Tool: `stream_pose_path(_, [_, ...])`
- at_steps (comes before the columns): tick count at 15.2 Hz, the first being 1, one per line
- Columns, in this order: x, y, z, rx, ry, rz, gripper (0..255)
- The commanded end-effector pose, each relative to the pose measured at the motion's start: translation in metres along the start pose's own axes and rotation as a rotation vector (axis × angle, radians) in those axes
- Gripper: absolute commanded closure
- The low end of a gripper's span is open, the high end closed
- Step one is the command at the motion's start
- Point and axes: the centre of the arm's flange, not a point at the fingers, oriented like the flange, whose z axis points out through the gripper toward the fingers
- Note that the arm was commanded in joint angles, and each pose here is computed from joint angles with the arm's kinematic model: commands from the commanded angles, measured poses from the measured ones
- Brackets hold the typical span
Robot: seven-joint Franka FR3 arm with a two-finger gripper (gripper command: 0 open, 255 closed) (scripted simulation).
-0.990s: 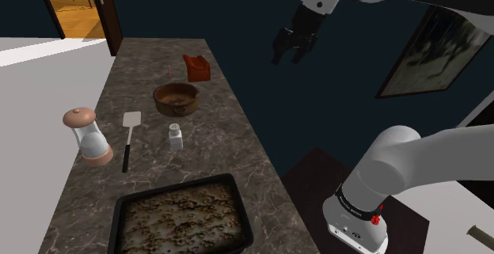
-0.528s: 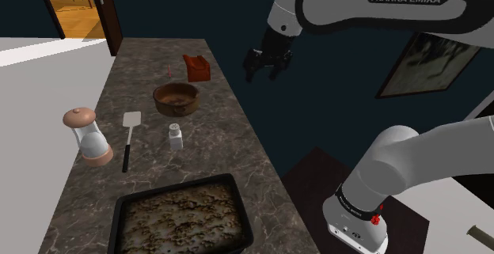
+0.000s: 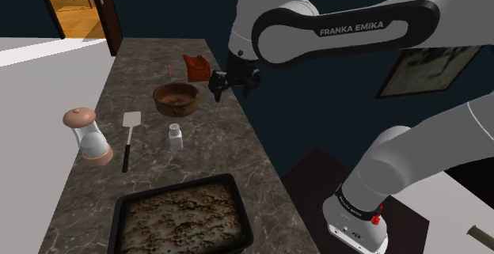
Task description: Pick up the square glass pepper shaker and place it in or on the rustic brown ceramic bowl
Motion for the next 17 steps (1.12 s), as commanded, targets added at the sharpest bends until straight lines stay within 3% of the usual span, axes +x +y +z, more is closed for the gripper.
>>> stream_pose_path(1, [0.002,-0.022,0.015,-0.008,0.002,0.017,0])
stream_pose_path(15, [0.015,-0.173,0.135,-0.077,0.013,0.118,0])
stream_pose_path(17, [0.015,-0.173,0.141,-0.078,0.013,0.119,0])
